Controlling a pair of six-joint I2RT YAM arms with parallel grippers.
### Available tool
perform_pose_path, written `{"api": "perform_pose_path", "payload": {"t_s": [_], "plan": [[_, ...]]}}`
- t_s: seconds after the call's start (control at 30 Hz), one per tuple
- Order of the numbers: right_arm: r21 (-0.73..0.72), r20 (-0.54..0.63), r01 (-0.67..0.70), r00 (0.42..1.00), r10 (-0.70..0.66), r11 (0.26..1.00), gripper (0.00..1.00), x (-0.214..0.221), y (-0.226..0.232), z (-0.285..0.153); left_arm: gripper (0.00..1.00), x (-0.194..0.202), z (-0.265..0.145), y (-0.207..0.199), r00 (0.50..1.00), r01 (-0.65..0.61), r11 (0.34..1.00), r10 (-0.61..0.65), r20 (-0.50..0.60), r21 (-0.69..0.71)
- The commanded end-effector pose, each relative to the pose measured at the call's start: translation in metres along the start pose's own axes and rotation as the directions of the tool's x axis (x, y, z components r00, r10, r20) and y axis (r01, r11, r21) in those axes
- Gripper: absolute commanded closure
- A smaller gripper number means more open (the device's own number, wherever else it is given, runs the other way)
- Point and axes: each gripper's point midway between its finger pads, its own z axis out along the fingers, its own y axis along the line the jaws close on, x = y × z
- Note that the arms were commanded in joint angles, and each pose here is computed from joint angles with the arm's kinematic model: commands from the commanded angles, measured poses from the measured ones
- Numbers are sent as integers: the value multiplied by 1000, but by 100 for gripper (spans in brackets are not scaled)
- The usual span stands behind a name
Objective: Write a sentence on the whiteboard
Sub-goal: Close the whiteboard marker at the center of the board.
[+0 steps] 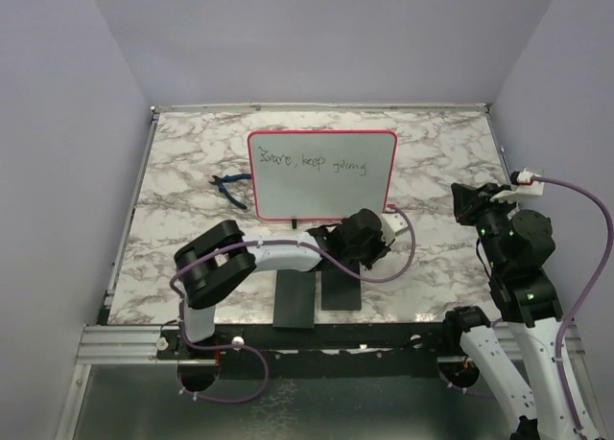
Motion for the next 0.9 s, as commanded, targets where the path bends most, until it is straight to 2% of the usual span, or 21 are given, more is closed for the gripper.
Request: {"api": "perform_pose_path", "payload": {"t_s": [0.0,0.2,0.37,0.6,0.73,0.87], "plan": [[-87,-30,-52,998,50,995,99,8,17,3,98,-48,-38,0,971,33,999,-25,240,-30],[-223,-82,-97,993,80,970,99,10,44,0,98,-41,-78,7,945,56,997,-33,327,-60],[-380,-156,-127,985,72,916,99,20,73,-7,98,-43,-123,23,895,82,995,-45,444,-64],[-620,-316,-229,948,28,750,99,41,120,-26,99,-41,-172,33,845,85,996,-54,532,-34],[-697,-394,-294,919,-6,654,99,46,136,-39,99,-40,-192,29,823,107,994,-92,561,6],[-721,-513,-395,857,-55,569,99,61,146,-49,100,-43,-206,15,817,92,993,-115,565,70]]}}
